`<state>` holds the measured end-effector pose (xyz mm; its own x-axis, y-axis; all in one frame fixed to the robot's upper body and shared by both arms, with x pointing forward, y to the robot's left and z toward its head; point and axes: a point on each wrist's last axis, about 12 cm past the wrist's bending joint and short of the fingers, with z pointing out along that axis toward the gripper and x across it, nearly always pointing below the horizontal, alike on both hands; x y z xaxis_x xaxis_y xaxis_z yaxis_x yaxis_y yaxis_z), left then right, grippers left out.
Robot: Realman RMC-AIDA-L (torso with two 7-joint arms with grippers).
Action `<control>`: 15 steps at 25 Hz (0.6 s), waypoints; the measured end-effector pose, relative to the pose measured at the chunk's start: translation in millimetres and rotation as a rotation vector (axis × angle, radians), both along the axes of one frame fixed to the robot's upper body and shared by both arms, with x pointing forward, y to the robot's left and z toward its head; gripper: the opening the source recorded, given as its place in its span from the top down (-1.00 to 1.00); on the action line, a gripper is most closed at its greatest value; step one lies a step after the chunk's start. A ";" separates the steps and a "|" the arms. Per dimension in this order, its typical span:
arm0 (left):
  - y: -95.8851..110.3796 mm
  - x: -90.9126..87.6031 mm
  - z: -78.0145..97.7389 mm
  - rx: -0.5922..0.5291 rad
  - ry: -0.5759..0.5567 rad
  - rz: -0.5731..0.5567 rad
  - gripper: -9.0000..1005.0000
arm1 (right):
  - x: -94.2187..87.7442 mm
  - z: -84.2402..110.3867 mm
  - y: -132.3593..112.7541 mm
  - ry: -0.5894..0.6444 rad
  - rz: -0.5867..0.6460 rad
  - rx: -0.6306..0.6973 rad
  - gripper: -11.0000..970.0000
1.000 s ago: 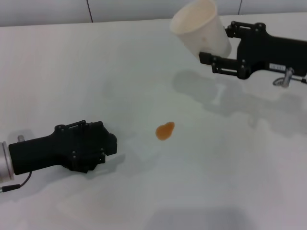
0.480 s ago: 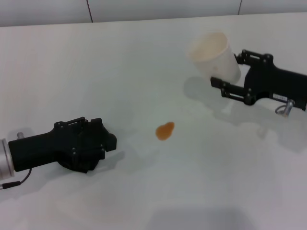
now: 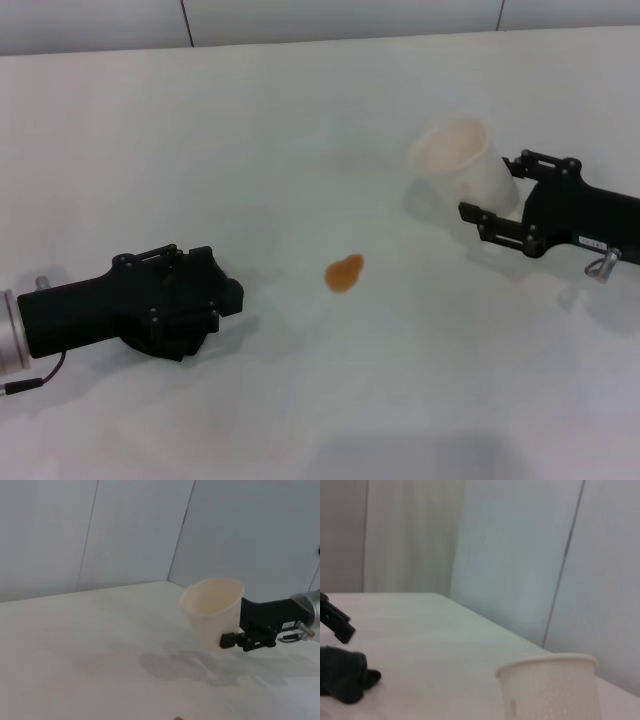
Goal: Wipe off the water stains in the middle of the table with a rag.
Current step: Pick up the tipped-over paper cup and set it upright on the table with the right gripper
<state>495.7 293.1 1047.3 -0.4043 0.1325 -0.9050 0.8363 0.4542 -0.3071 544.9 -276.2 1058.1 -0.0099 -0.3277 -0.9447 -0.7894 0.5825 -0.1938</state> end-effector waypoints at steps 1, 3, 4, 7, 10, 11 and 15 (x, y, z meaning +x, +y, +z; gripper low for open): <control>0.0 0.0 0.0 0.000 0.000 0.000 -0.60 | -0.6 -1.9 -1.1 0.007 -0.009 -0.004 -0.36; 0.0 0.0 0.0 0.000 0.000 0.000 -0.60 | -1.5 -5.6 -3.0 0.020 -0.027 -0.011 -0.35; -0.1 0.0 0.0 0.000 0.000 0.000 -0.60 | -2.0 -8.0 -3.9 0.029 -0.037 -0.016 -0.35; -0.4 -0.1 -0.1 -0.001 0.000 0.000 -0.60 | -3.4 -12.2 -5.5 0.045 -0.052 -0.022 -0.35; -0.6 -0.1 -0.2 -0.001 0.000 0.000 -0.60 | -4.7 -14.2 -7.2 0.050 -0.060 -0.024 -0.35; -0.6 -0.2 -0.2 -0.001 0.000 0.000 -0.60 | -5.0 -14.6 -7.8 0.049 -0.061 -0.026 -0.35; -0.6 -0.2 -0.2 -0.001 0.001 0.000 -0.60 | -7.6 -18.0 -9.3 0.051 -0.064 -0.033 -0.35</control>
<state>495.6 292.4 1047.1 -0.4047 0.1314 -0.9050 0.8363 0.4534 -0.3082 537.3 -285.5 1040.1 -0.0796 -0.3561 -0.9311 -0.7600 0.6261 -0.1745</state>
